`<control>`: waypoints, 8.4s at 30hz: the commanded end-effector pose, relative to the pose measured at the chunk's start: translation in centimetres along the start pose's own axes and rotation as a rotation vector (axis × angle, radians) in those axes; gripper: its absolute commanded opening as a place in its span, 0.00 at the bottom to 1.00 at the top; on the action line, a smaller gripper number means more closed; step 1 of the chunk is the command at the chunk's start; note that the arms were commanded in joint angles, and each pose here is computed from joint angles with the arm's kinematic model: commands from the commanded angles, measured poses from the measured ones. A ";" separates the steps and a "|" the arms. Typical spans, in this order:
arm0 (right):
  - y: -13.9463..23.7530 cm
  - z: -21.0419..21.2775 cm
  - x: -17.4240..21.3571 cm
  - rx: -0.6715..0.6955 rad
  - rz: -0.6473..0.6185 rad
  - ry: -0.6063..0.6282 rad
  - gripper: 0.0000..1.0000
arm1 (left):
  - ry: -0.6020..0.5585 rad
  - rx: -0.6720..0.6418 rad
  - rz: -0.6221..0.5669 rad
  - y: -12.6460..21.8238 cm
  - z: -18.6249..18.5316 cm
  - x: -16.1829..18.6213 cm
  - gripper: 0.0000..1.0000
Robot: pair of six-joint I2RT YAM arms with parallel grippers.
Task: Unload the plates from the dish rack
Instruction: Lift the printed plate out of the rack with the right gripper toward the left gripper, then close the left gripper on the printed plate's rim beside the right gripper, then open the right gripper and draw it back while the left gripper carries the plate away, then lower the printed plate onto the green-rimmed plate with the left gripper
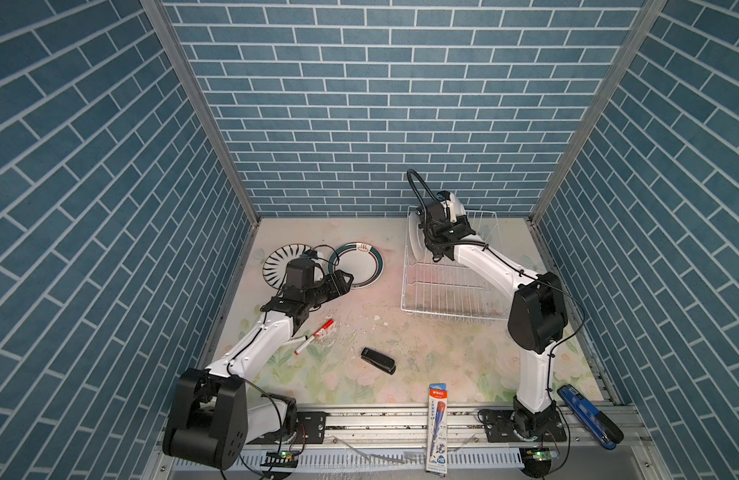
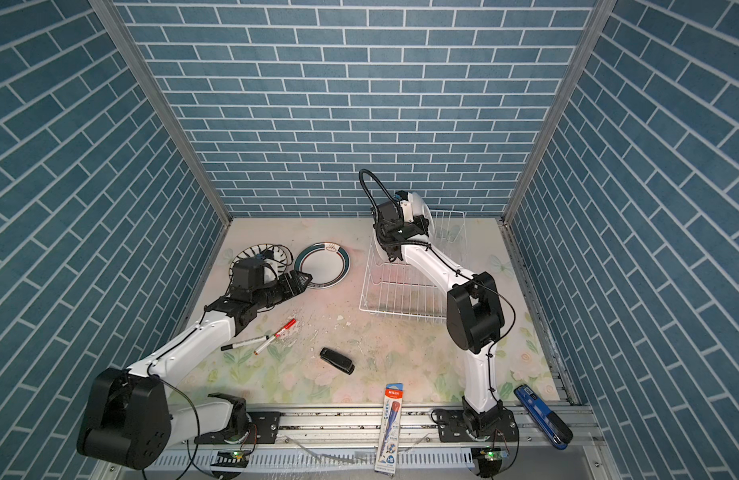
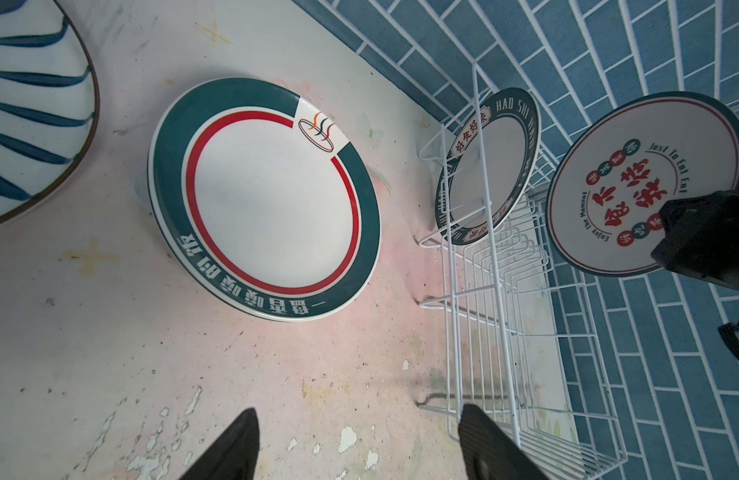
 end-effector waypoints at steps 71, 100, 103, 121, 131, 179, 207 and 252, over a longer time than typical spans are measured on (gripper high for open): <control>14.9 3.3 2.6 -1.474 0.457 -1.061 0.00 | 0.110 0.323 -0.187 1.5 -4.7 -3.4 0.79; 17.1 4.8 3.9 -1.563 0.569 -1.069 0.00 | 0.112 0.465 -0.213 -0.4 -7.0 -4.6 0.68; 17.1 4.7 3.9 -1.564 0.570 -1.072 0.00 | 0.113 0.473 -0.210 -0.7 -7.3 -4.6 0.63; 17.8 4.4 4.2 -1.587 0.603 -1.076 0.00 | 0.147 0.506 -0.220 -1.6 -7.7 -4.9 0.40; 18.0 4.3 4.4 -1.607 0.620 -1.083 0.00 | 0.144 0.509 -0.222 -1.7 -7.8 -5.0 0.33; 17.1 3.2 4.9 -1.576 0.612 -1.054 0.74 | 0.133 0.460 -0.216 -1.4 -7.4 -4.5 0.00; 14.4 0.9 6.4 -1.424 0.617 -1.070 0.99 | 0.153 0.330 -0.237 -0.4 -3.1 -6.2 0.00; 11.8 1.8 7.7 -1.192 0.569 -0.689 0.99 | 0.283 0.139 -0.110 -8.7 6.2 -6.4 0.00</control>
Point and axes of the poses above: each gripper's point midway between its finger pads, its own y axis back along the fingers, its own z axis along the line the jaws close on, x = y × z, the point moved 4 cm from there along y, back along the fingers, and after that the axes turned 14 degrees about -y, right-handed, at the moved point
